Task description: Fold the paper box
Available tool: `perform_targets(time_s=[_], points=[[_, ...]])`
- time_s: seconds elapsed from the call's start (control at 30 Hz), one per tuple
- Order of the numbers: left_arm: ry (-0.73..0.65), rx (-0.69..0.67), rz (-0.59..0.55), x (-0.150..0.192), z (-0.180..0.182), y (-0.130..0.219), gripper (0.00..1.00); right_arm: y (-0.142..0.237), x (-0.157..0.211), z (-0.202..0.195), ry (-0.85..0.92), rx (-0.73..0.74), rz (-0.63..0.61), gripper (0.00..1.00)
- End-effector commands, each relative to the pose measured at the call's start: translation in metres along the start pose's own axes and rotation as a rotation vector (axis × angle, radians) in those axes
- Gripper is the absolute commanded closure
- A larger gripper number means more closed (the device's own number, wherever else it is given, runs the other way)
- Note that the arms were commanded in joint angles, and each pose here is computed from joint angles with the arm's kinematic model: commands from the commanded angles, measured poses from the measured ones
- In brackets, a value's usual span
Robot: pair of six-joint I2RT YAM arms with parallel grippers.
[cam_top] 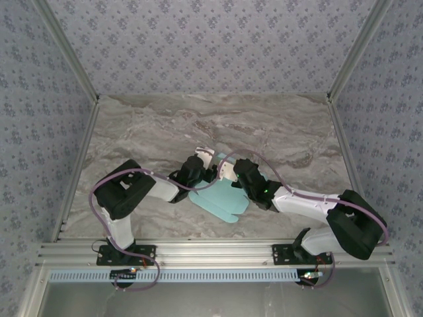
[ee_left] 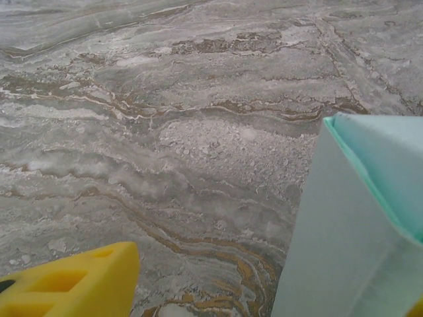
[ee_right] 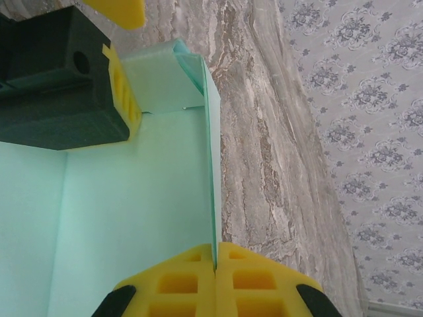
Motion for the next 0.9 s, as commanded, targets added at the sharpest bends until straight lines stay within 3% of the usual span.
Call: perform_targets(time_s=[0.0,0.43,0.67,0.87], points=[[-0.020,-0.069,0.095,0.025,0.020,0.005,0.35,0.000,0.000,-0.016,-0.034,0.049,0.025,1.00],[-0.021,-0.005,0.101,0.028,0.013,0.011,0.31,-0.003,-0.003,-0.017,-0.032,0.049,0.028,1.00],[-0.015,-0.055,0.105,0.023,0.018,0.003,0.43,-0.003,-0.004,-0.015,-0.032,0.038,0.019,1.00],[0.060,-0.183,0.108,0.021,0.033,-0.002,0.54,-0.002,-0.006,-0.009,-0.046,0.020,0.011,1.00]])
Point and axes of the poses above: each hand's point on the last joint's axis, 136 mm out from that joint toward the fingers, its own y axis back along the fingers, its own z axis along the line the jaws close on, x = y × z, the point moved 3 cm from there along y, back along the fingers, and after that the axes turned 1 degree about y, right-handed, at the moved point
